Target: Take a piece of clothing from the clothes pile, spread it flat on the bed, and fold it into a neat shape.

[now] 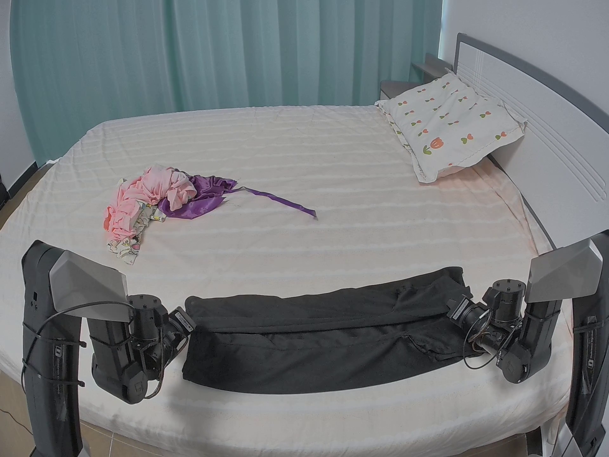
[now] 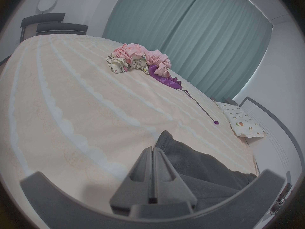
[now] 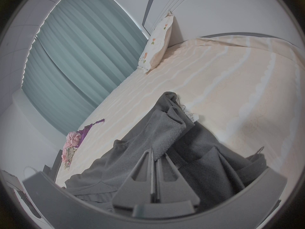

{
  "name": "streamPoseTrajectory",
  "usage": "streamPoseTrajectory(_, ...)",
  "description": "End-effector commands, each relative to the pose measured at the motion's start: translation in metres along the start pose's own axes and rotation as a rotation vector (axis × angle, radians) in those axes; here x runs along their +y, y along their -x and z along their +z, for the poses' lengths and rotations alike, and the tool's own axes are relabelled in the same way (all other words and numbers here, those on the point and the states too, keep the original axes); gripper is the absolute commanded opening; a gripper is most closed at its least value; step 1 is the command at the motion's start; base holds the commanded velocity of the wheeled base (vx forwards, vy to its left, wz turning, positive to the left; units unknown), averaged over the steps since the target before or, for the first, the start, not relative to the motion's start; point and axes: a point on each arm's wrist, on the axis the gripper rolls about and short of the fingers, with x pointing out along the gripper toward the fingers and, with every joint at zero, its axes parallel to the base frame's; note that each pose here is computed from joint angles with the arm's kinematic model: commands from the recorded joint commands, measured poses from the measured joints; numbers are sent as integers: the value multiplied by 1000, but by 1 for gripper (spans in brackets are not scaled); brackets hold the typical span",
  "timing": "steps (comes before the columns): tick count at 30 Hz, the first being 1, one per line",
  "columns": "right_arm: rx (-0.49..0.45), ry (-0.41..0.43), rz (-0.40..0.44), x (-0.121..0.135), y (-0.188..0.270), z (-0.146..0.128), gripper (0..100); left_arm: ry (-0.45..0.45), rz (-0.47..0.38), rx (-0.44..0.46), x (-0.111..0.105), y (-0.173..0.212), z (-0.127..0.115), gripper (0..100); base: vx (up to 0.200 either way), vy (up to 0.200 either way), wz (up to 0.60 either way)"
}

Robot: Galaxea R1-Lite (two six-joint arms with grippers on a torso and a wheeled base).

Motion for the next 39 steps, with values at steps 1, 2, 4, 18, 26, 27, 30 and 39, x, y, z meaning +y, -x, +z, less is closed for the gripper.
streamPoseTrajectory(1,9,8,-5,-3,0,-3,0,-4,-1,6,1,0,-4,0,0,0,0)
streamPoseTrajectory(2,8,9,-6,-3,0,-3,0,-4,-1,6,1,0,-4,0,0,0,0)
streamPoseTrajectory(4,9,10,-7,-3,0,-3,0,-7,-1,11,1,1,-5,0,0,0,0)
streamPoseTrajectory(18,-32,24,-15,-7,-3,8,0,-40,-3,27,-1,14,-5,0,0,0,0)
streamPoseTrajectory(26,-60,19,-17,-11,-9,15,0,-57,-4,58,-2,18,-12,0,0,0,0)
streamPoseTrajectory(27,-60,18,-21,-11,-8,16,0,-63,-6,67,-3,20,-14,0,0,0,0)
streamPoseTrajectory(30,-53,19,-32,-14,-8,16,0,-77,-9,79,-4,22,-17,0,0,0,0)
streamPoseTrajectory(39,-22,58,-43,-16,-4,8,100,-101,-11,92,-4,24,-20,100,0,0,0)
